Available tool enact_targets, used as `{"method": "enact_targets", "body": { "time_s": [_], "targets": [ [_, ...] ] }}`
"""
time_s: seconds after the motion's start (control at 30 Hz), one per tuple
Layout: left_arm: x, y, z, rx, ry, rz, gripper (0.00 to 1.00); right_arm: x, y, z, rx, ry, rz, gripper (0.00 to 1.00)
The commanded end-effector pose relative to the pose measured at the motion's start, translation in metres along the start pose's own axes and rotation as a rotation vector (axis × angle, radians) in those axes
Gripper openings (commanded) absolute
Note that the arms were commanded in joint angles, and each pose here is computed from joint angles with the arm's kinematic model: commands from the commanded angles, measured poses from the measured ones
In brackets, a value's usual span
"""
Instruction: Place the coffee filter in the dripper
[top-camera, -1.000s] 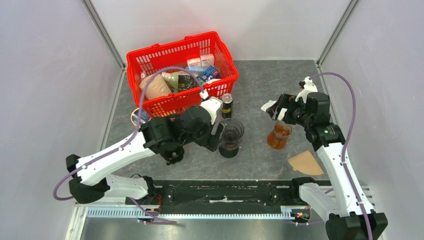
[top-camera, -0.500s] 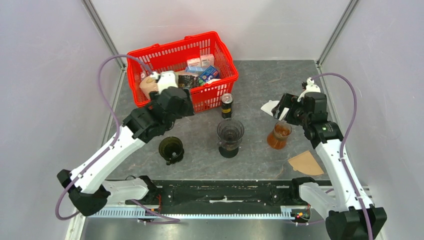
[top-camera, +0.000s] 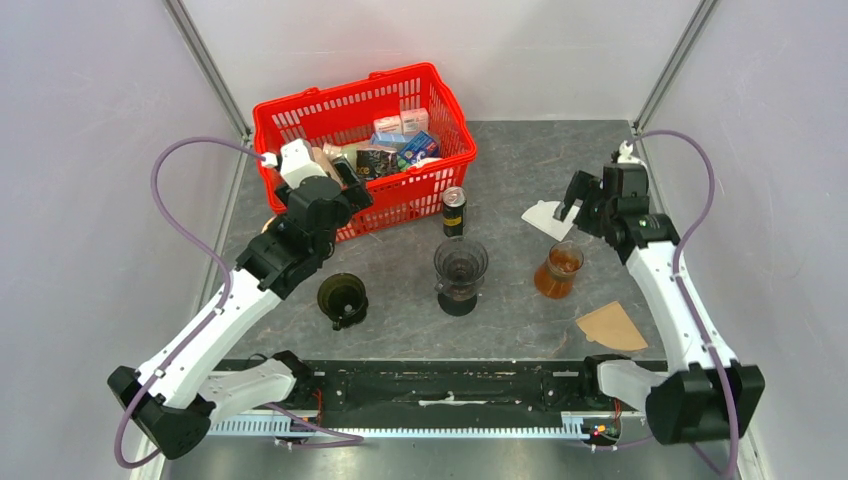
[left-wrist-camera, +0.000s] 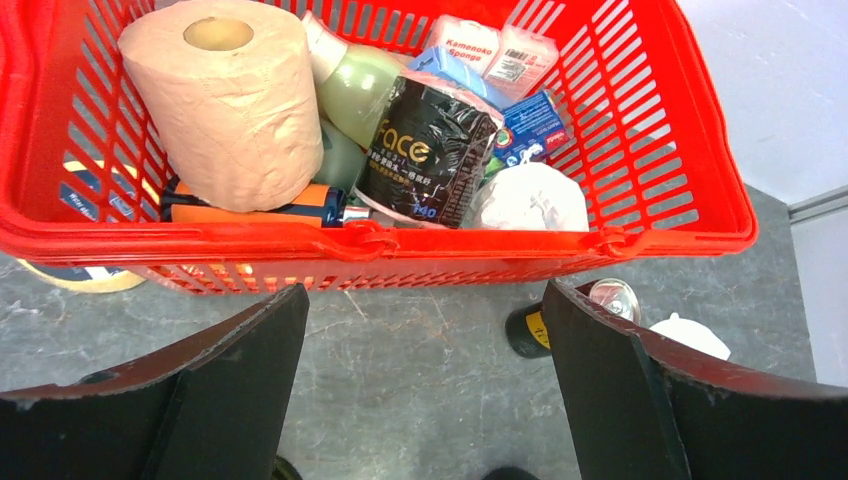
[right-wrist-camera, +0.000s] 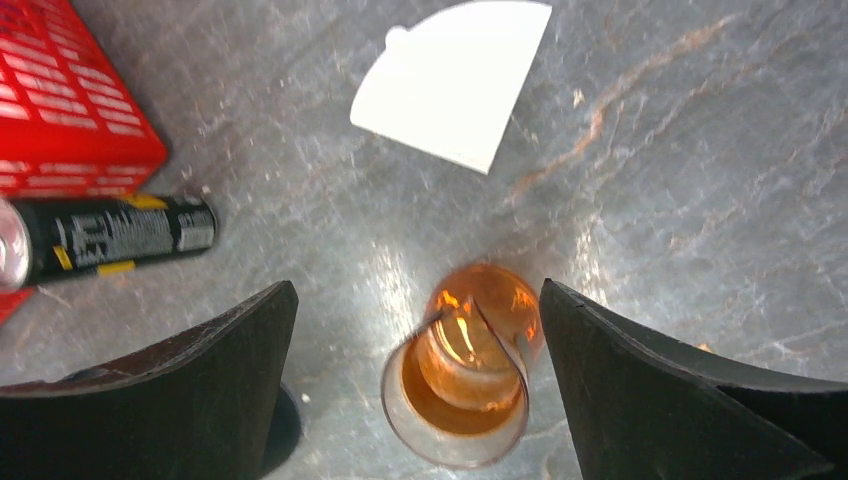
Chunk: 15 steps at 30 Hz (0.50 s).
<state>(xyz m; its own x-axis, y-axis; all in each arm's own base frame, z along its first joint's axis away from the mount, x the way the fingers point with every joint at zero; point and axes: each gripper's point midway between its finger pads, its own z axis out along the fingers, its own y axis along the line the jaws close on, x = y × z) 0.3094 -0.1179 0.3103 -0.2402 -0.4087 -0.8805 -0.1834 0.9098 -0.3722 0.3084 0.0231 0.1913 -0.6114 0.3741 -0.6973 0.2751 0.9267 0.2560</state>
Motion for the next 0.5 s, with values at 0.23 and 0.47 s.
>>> {"method": "enact_targets", "body": {
  "time_s": [0.23,0.47],
  "targets": [
    [-0.016,0.015,0.001,0.033,-0.159,-0.094,0.99,-0.064,0.001,0.078,0.116,0.009,-0.072,0.99],
    [-0.016,0.027,-0.005,0.03,-0.182,-0.074,1.0,-0.04,-0.023,0.146,0.23,0.153,-0.07,0.99]
  ]
}}
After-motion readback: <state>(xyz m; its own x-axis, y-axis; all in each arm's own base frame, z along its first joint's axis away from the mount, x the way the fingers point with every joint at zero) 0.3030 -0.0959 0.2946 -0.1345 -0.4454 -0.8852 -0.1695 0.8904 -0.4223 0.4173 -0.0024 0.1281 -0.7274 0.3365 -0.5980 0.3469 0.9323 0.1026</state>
